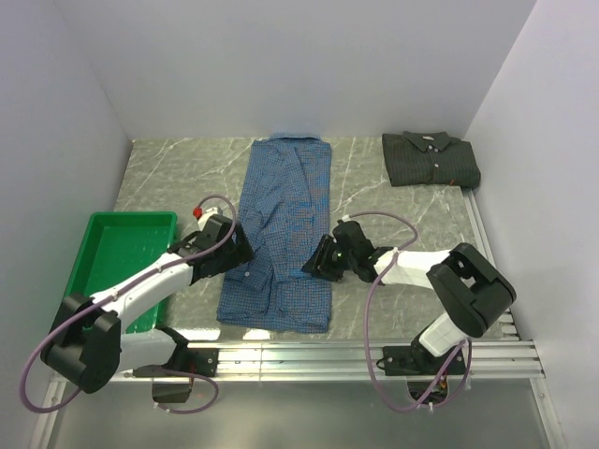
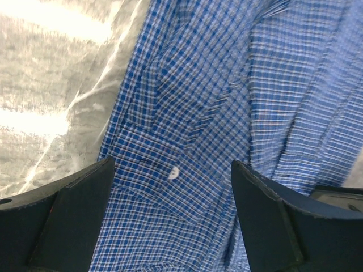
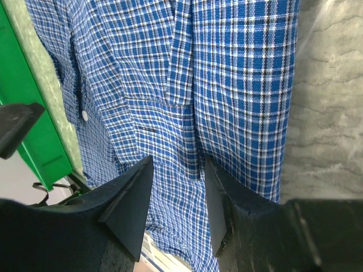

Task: Fold and stack the long sleeve shirts
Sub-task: Fold the shirt

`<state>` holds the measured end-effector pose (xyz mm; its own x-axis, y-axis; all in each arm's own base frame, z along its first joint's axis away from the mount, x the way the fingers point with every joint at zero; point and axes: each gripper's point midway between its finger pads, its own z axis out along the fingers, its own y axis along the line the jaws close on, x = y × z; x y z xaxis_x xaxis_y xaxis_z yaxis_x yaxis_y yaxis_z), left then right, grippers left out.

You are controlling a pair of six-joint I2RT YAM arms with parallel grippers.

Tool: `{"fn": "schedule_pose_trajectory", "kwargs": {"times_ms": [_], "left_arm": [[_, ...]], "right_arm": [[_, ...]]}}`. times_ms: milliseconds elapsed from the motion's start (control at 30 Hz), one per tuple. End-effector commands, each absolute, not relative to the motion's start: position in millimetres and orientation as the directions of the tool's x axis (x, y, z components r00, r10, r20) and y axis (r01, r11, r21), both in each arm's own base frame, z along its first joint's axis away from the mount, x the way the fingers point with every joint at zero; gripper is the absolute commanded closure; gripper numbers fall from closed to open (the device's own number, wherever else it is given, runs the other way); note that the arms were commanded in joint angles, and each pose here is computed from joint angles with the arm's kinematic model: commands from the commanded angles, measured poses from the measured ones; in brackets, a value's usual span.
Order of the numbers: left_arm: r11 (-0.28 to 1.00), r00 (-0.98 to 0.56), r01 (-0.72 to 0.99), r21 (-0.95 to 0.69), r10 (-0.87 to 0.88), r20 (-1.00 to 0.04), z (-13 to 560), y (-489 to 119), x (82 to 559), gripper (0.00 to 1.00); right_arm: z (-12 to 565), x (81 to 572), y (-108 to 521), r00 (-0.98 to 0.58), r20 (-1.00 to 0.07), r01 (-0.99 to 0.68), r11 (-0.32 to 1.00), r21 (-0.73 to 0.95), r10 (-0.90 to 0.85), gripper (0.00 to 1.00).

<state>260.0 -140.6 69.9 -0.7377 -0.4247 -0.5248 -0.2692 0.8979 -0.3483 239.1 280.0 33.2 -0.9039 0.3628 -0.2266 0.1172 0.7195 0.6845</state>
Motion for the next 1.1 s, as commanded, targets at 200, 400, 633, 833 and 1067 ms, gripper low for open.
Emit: {"fn": "schedule_pose_trajectory", "kwargs": {"times_ms": [200,400,633,833,1067], "left_arm": [[0.882,-0.74,-0.298,-0.365,-0.455,-0.495,58.0,-146.4,260.6,0.1],[0.883,-0.746,-0.309,-0.353,-0.456,-0.486,53.4,-145.9,259.4,0.1],[0.884,-0.747,-0.322,-0.339,-0.457,-0.484,50.2,-143.1,257.2,0.1],[0.884,-0.746,-0.324,-0.337,-0.458,-0.484,51.9,-142.3,257.3,0.1],[0.883,-0.749,-0.321,-0.342,-0.457,-0.479,51.6,-143.9,256.3,0.1]], "right_arm": [[33.9,240.1,285.2,-0.908,-0.212,0.109,0.692,0.714,0.362,0.79],[49.7,235.9,284.0,-0.912,-0.228,0.079,0.692,0.717,0.341,1.0],[66.7,229.1,280.3,-0.914,-0.246,0.049,0.689,0.723,0.322,1.0],[63.3,223.3,272.2,-0.917,-0.257,0.042,0.713,0.7,0.306,1.0],[45.4,218.4,271.2,-0.933,-0.231,0.049,0.732,0.679,0.276,1.0]]}}
